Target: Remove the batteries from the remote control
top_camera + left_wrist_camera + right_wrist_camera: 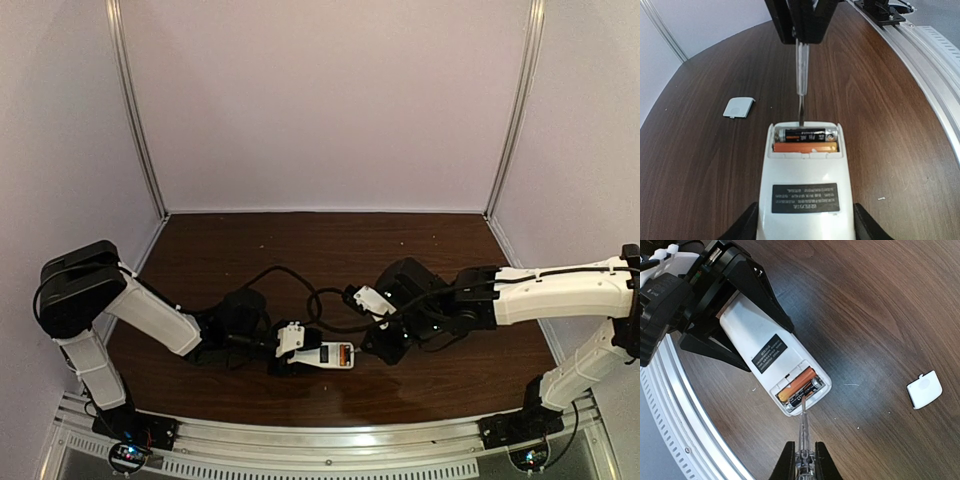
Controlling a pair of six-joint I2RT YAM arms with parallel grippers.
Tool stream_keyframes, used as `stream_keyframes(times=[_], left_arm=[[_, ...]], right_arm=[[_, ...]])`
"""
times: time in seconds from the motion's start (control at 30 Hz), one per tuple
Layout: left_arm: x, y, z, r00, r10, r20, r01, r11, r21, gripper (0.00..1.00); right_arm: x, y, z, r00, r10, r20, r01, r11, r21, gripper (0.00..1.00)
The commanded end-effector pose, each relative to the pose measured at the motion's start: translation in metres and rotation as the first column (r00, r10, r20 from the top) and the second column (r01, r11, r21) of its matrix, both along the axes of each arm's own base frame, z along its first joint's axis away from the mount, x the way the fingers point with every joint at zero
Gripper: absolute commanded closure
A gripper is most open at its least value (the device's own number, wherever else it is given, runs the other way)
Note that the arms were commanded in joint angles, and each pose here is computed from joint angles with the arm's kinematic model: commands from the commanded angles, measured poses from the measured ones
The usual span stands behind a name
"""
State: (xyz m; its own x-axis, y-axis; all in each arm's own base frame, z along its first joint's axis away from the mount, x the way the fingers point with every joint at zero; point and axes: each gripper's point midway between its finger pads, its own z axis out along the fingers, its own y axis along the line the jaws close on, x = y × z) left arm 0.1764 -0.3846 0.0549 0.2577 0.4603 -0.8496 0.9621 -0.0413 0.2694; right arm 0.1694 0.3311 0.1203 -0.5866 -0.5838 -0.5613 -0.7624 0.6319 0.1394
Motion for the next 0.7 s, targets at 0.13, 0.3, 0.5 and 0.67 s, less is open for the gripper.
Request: stream_keyframes(times=[0.13, 0.3, 0.5, 0.67], left_arm=[[-0.003, -0.005, 0.012, 1.000, -0.026, 0.015, 0.027, 0.999, -0.039, 1.00], [-0.003, -0.005, 0.012, 0.999, -0.028, 0.015, 0.029, 0.999, -0.040, 1.00], [-0.004, -0.005, 0.013, 0.999, -0.034, 0.013, 0.034, 0.999, -0.041, 1.00], [-0.005, -0.005, 0.013, 0.999, -0.038, 0.011, 0.039, 0.998, -0.043, 1.00]], right_arm=[[0.004, 0.000, -0.003, 1.000, -0.009, 0.020, 0.010, 1.000, -0.018, 1.00], [0.003, -0.002, -0.007, 1.000, -0.012, 0.016, 0.013, 0.999, -0.032, 1.00], [0.002, -0.004, -0.011, 1.000, -0.011, 0.009, 0.011, 0.998, -0.057, 1.00], [0.000, -0.003, -0.014, 1.000, 0.005, 0.005, -0.004, 0.998, -0.068, 1.00]])
